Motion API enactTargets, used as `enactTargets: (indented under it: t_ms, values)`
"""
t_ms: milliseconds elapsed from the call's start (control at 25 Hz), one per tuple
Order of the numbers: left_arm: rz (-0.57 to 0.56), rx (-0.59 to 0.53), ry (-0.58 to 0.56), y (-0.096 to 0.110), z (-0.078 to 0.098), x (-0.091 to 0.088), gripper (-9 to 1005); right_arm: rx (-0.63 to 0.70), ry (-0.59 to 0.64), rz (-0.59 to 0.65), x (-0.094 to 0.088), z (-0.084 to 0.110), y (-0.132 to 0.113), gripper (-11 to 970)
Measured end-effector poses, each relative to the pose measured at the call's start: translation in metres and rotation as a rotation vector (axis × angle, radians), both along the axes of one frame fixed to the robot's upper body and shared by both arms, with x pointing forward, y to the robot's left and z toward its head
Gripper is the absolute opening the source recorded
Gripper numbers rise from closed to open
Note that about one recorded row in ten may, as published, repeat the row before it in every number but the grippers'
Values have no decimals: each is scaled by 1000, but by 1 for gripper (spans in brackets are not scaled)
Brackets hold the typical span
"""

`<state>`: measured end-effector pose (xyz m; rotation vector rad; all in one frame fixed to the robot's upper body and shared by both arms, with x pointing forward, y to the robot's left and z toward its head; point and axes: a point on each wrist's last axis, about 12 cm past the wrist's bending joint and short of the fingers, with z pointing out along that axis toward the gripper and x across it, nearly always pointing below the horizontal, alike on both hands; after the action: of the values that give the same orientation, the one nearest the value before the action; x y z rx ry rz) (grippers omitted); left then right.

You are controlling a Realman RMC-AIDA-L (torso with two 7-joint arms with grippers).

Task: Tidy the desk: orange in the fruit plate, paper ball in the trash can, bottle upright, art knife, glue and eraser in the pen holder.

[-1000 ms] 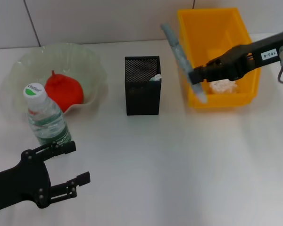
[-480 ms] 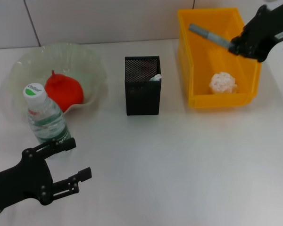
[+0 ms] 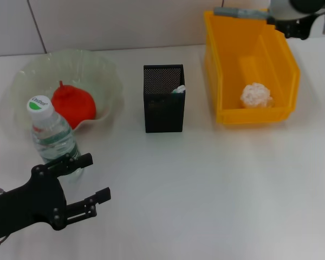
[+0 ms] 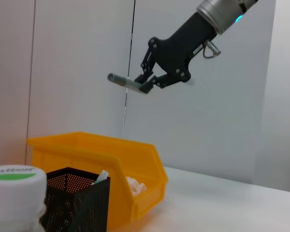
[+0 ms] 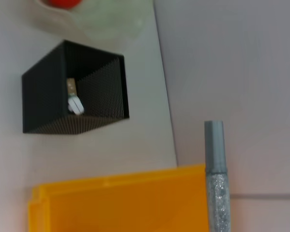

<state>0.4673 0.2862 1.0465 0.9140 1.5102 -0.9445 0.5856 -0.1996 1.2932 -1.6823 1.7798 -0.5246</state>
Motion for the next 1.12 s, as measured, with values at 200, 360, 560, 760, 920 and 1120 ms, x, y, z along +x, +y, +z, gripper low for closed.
enactTargets:
  t_ms: [200, 360, 560, 760, 920, 1120]
  values:
    - [9, -16, -27, -3, -2, -1, 802, -81, -82, 126, -4, 6, 16, 118]
    - [15, -20, -18, -3, -4, -4, 802, -148, -156, 210, -2, 8, 19, 118]
    - [25, -23, -19, 0, -6, -9, 802, -219, -222, 286, 2, 13, 21, 118]
    - [35, -28, -19, 2, -6, -11, 802, -318, -304, 388, 10, 14, 26, 117]
    - [35, -29, -20, 2, -6, -11, 802, -409, -354, 468, 19, 8, 29, 117]
    - [36, -31, -21, 0, -7, -11, 802, -513, -382, 580, 20, -1, 39, 117]
